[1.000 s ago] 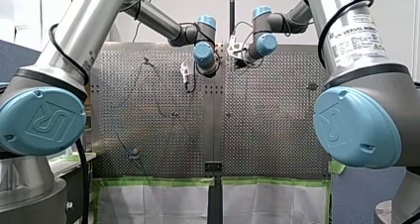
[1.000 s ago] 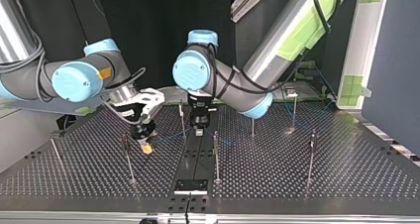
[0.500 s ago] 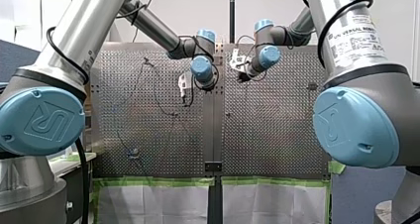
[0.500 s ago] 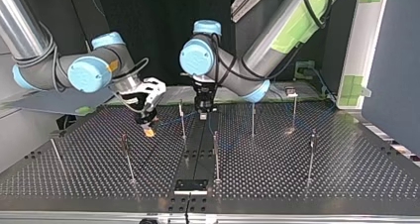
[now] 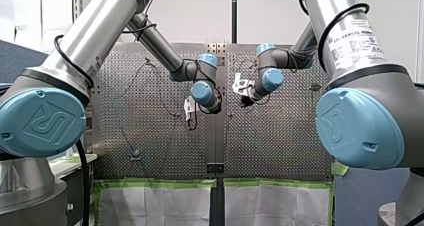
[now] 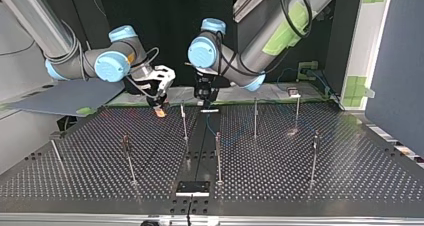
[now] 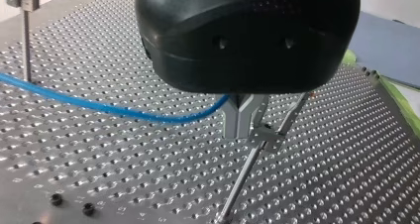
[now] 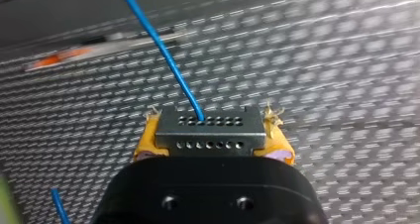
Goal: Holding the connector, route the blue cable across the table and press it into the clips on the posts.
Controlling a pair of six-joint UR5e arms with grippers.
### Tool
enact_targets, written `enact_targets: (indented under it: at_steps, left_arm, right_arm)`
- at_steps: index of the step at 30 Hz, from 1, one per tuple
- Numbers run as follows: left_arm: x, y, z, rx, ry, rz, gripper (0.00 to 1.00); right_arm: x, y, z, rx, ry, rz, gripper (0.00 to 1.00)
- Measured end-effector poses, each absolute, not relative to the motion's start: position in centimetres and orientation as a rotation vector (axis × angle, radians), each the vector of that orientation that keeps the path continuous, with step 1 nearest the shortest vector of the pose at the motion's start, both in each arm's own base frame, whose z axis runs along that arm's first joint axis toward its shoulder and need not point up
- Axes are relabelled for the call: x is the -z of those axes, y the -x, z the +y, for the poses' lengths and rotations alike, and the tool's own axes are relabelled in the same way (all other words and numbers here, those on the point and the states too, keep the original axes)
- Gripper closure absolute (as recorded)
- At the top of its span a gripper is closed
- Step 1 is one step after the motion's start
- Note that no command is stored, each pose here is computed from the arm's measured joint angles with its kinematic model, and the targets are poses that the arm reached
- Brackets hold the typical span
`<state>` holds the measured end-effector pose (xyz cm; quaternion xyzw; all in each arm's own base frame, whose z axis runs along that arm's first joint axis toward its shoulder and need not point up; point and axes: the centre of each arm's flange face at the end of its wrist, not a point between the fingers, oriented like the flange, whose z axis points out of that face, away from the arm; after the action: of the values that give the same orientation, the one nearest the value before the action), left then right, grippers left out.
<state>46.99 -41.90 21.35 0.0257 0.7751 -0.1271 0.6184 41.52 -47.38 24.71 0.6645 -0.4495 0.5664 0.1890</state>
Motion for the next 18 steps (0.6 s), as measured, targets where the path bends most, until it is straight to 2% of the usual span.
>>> enact_targets:
  at_steps: [8, 18]
  left_arm:
    - [-20.8, -48.0, -42.5, 0.351, -0.064, 1.736, 1.0]
    - [-16.9, -48.4, -43.3, 0.366, -0.083, 1.766, 1.0]
  right_arm:
    - [-22.1, -40.6, -47.3, -1.543, -1.894, -1.308, 1.0]
    - [-20.7, -40.0, -48.4, -1.535, -1.872, -1.318, 1.0]
